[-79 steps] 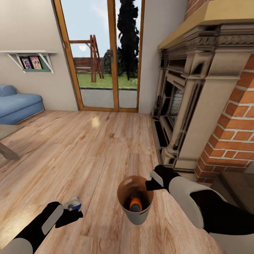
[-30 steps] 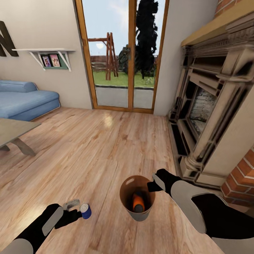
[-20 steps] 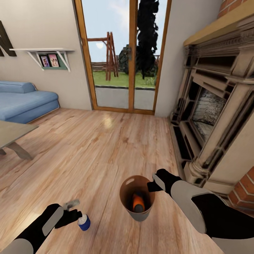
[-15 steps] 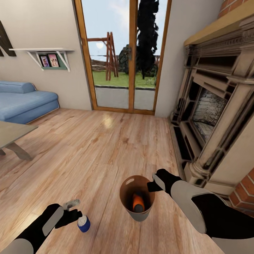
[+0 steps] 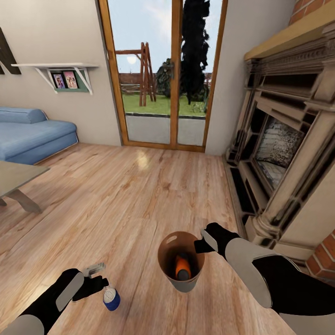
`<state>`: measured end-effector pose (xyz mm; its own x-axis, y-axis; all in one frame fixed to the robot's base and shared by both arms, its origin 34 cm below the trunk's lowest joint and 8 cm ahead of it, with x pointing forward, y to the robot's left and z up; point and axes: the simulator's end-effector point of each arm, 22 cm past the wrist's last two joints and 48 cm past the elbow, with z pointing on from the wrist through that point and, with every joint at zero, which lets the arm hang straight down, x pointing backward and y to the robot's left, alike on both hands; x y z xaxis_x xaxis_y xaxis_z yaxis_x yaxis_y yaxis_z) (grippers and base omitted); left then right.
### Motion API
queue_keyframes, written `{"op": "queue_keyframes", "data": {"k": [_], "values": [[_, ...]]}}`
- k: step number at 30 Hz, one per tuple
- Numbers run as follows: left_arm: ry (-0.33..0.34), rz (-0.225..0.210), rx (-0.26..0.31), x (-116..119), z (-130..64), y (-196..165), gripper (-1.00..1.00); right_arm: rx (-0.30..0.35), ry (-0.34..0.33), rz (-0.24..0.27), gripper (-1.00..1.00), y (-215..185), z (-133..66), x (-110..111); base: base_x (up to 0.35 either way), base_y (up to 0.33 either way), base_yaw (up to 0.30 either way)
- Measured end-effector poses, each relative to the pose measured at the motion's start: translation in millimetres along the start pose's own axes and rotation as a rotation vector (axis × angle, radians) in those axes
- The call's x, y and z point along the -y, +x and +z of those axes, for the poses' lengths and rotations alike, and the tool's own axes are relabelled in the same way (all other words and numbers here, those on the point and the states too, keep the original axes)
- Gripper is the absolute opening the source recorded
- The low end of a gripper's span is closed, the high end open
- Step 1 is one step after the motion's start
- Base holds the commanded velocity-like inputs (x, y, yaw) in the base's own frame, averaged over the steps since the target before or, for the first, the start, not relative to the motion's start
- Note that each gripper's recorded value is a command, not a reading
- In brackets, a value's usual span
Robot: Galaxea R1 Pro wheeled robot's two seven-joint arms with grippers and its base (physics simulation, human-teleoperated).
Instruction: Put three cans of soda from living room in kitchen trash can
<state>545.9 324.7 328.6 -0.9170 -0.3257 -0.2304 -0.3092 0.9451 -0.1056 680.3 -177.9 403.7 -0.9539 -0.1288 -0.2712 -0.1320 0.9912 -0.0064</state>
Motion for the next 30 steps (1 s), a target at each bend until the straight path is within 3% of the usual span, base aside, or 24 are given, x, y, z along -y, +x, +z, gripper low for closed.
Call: {"op": "queue_keyframes", "data": {"k": [8,30], "values": [[0.001,0.000,0.000,0.5,0.1,0.0,1.00,0.000,-0.003,0.005,-1.00,-0.1,0.0,-0.2,0.243,0.167,0.000],[0.000,0.000,0.003,0.6,0.2,-0.4,1.00,0.001,0.001,-0.002,-1.00,-0.3,0.0,-0.1,0.189,0.039,0.000]]}}
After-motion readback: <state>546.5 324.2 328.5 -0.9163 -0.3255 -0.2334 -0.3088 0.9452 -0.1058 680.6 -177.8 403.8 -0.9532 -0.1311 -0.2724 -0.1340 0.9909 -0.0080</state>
